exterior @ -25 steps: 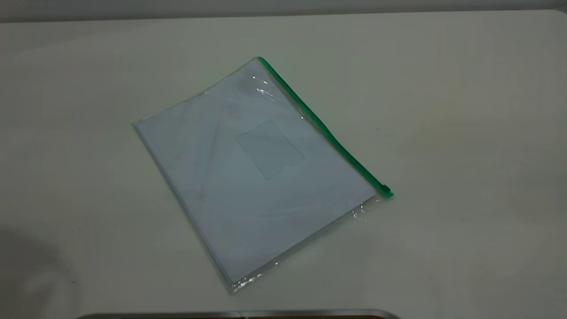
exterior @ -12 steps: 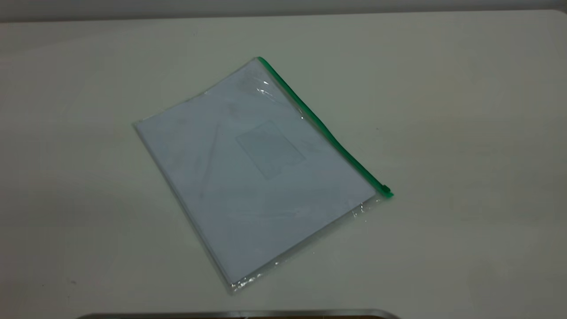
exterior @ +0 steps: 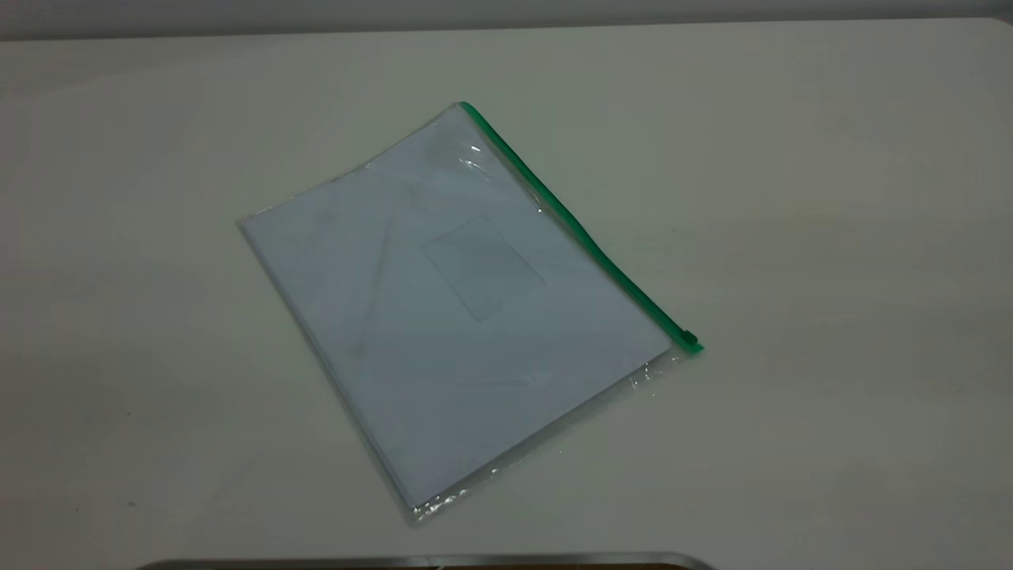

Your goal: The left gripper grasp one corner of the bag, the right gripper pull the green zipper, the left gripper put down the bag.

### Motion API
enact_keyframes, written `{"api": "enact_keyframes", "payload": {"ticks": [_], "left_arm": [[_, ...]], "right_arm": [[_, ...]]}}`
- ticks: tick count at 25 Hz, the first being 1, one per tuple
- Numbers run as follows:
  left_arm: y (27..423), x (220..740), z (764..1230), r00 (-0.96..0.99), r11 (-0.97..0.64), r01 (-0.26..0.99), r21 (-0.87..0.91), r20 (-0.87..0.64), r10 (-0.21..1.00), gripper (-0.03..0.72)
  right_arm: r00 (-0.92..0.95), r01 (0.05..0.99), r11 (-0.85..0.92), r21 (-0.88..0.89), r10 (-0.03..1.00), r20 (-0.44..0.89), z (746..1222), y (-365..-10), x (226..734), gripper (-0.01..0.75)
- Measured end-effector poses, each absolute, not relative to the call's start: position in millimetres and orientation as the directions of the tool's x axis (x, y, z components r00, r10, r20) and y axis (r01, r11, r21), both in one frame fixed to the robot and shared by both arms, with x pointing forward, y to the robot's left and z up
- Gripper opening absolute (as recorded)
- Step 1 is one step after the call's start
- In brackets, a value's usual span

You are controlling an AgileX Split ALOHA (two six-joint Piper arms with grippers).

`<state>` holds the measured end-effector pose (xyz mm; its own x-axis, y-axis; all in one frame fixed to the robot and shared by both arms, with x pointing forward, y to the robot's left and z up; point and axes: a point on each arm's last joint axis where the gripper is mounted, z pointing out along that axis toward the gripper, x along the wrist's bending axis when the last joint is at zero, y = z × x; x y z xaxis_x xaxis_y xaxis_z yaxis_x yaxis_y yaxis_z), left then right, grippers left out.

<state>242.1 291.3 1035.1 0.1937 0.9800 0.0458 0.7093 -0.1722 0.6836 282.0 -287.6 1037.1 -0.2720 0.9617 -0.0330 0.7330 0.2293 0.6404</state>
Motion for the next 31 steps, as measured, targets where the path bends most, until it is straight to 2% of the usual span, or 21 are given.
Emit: {"api": "enact_keyframes", "payload": {"ticks": [5,8,10,31], "left_arm": [[291,230,1034,0.190,-0.174,0.651,0.739,0.063,0.980,0.472],[291,225,1034,0.188,-0.174,0.626,0.761,0.070,0.980,0.472],[291,221,1033,0.187,-0.175,0.612,0.772,0.073,0.980,0.472],[291,221,1033,0.214,-0.192,0.603,0.775,0.075,0.974,0.472]], "right_arm": [[-0.144,0.632,0.128,0.764,0.989,-0.047,1042,-295,256,0.445],[-0.116,0.538,0.110,0.836,0.992,-0.056,1043,-296,238,0.445],[-0.114,0.507,0.109,0.855,0.992,-0.059,1042,-296,231,0.445],[-0.114,0.507,0.108,0.855,0.992,-0.058,1042,-296,230,0.445]]}}
